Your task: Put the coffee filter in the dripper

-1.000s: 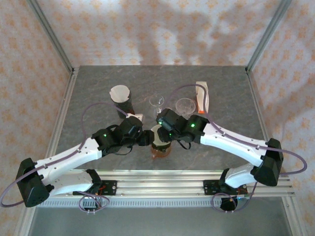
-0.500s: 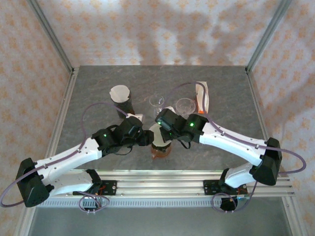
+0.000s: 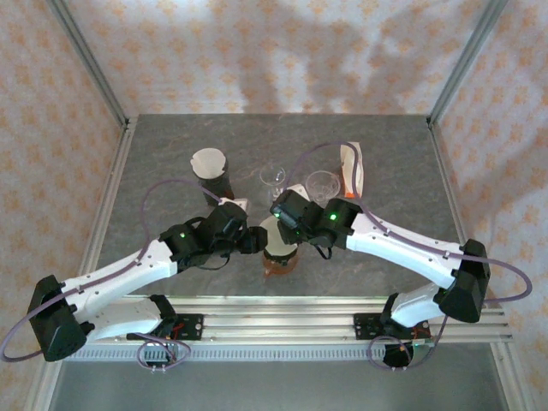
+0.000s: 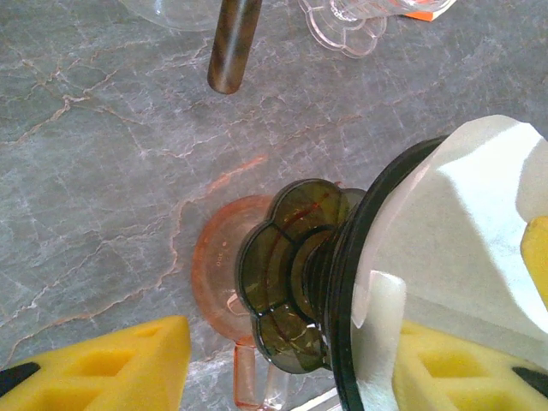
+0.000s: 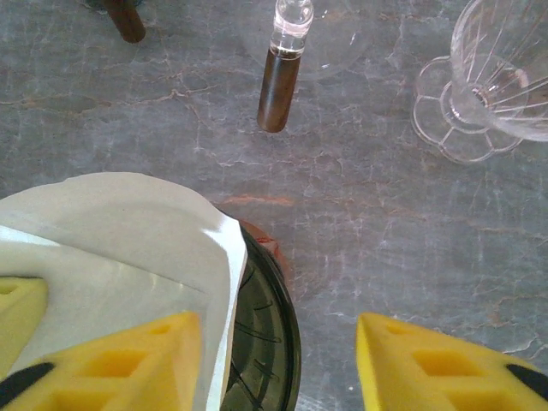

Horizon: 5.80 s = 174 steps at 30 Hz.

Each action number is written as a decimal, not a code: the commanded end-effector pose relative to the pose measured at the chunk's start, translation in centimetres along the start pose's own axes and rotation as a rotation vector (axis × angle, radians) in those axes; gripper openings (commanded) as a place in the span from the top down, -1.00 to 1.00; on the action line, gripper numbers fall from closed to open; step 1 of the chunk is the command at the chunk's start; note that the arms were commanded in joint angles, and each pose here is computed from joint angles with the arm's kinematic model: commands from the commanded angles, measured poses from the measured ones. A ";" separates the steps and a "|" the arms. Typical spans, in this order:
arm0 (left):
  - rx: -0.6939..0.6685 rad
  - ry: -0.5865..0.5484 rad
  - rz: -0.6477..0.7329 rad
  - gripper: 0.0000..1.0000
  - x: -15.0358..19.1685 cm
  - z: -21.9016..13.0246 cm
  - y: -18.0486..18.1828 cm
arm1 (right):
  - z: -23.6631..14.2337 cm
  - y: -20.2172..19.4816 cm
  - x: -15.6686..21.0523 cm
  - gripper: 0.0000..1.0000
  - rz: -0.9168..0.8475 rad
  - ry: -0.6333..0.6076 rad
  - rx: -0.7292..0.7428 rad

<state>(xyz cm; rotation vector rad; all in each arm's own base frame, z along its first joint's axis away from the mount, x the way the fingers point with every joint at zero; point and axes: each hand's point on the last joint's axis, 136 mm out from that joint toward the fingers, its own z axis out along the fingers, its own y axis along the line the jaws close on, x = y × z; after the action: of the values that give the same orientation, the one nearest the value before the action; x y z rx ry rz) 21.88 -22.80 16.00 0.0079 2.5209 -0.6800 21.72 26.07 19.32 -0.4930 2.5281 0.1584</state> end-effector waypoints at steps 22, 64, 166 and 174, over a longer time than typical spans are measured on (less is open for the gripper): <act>-0.023 0.003 -0.020 -0.03 0.2 0.3 1.0 | 0.9 -3.4 1.2 0.02 0.062 0.014 0.140; 0.011 0.008 -0.039 -0.29 0.1 1.0 0.4 | -0.3 -0.4 0.2 0.61 0.100 -0.033 -0.047; -0.183 -0.436 -0.269 -0.99 0.3 -10.6 12.5 | 13.4 5.3 5.5 0.62 0.485 -0.053 -0.588; -0.218 -0.444 -0.297 -0.99 1.2 -10.8 14.0 | 15.9 6.7 3.0 0.62 0.493 -0.048 -0.601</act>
<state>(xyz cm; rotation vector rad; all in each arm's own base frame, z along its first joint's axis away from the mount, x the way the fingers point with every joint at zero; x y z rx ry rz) 17.76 -7.28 17.26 -0.4838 2.1759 -0.5170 23.56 33.62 4.11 -0.0443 2.5113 1.0979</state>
